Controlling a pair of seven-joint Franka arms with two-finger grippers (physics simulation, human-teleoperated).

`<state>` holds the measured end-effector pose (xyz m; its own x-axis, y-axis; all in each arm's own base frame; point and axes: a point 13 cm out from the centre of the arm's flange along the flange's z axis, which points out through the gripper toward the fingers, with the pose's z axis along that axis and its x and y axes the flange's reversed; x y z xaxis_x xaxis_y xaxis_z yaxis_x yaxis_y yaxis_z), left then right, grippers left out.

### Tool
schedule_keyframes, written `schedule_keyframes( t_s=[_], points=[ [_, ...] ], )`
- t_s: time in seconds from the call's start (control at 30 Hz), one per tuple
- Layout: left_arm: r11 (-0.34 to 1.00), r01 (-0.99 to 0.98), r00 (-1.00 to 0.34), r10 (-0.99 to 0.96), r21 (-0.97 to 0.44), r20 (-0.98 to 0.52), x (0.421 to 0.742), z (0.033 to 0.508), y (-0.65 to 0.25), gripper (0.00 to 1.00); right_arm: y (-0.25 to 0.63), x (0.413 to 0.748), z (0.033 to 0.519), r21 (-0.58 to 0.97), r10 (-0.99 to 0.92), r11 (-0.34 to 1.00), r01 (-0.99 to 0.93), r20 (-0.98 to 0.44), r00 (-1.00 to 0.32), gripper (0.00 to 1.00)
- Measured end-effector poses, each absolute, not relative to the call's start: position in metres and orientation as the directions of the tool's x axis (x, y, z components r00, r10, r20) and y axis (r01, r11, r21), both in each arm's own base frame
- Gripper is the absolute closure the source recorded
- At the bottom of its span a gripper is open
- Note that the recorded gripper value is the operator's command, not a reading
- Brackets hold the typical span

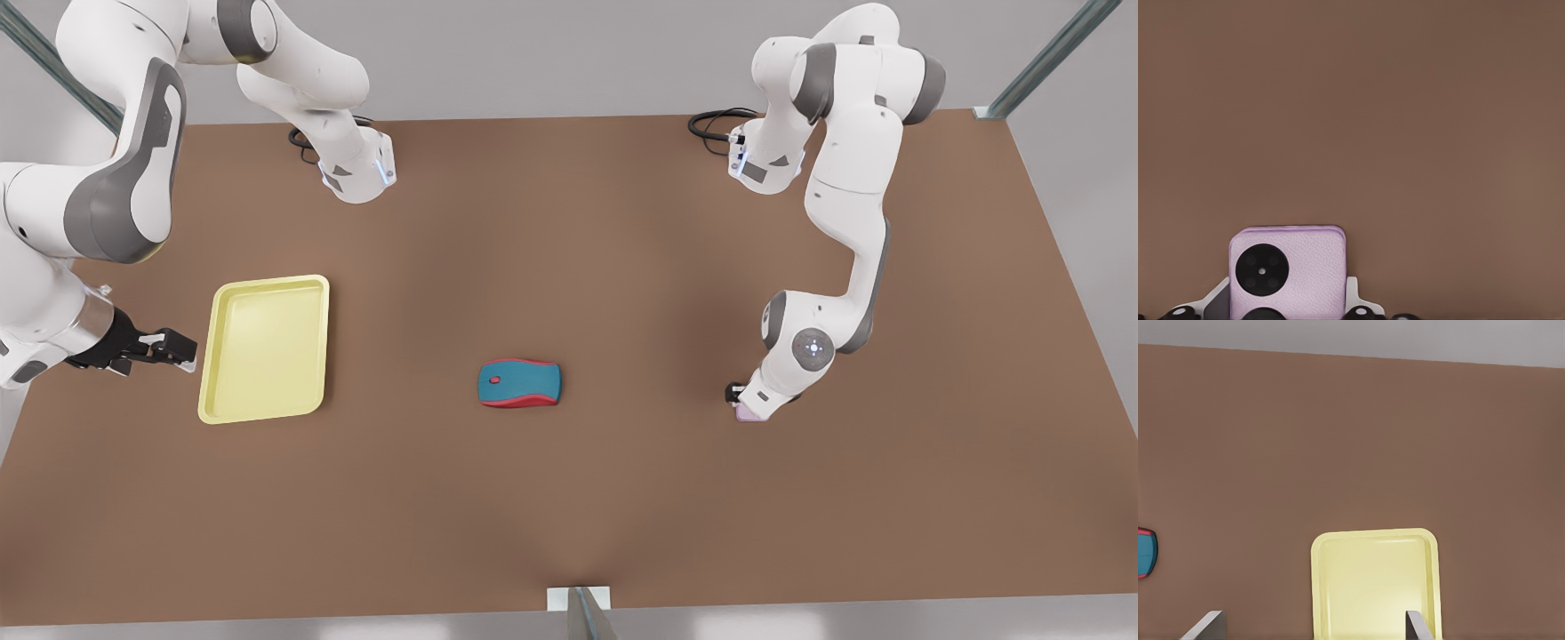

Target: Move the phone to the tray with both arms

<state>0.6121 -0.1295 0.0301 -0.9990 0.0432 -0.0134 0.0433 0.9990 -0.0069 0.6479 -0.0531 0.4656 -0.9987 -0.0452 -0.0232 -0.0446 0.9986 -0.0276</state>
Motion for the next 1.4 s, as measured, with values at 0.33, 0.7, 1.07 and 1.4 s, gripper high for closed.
schedule_keyframes(
  t_s=[0.33,0.7,1.07,1.4],
  points=[
    [0.997,0.073,-0.997,0.073,-0.005,-0.014,0.613,0.029,-0.130,0.21,-0.052,0.648,0.465,-0.027,-0.048,0.999,-0.047,-0.022,-0.999,0.00],
    [0.979,0.203,-0.975,0.201,-0.021,-0.091,0.660,0.106,-0.254,0.22,-0.052,0.648,0.465,-0.027,-0.048,0.999,-0.048,-0.022,-0.999,0.00],
    [0.928,0.356,-0.929,0.338,-0.107,-0.154,0.579,0.177,-0.567,0.21,-0.052,0.648,0.464,-0.027,-0.049,0.998,-0.048,-0.021,-0.999,0.00],
    [0.915,0.349,-0.927,0.307,-0.201,-0.214,0.511,0.108,-0.693,0.21,-0.051,0.649,0.463,-0.027,-0.050,0.998,-0.050,-0.020,-0.999,0.00]
  ],
)
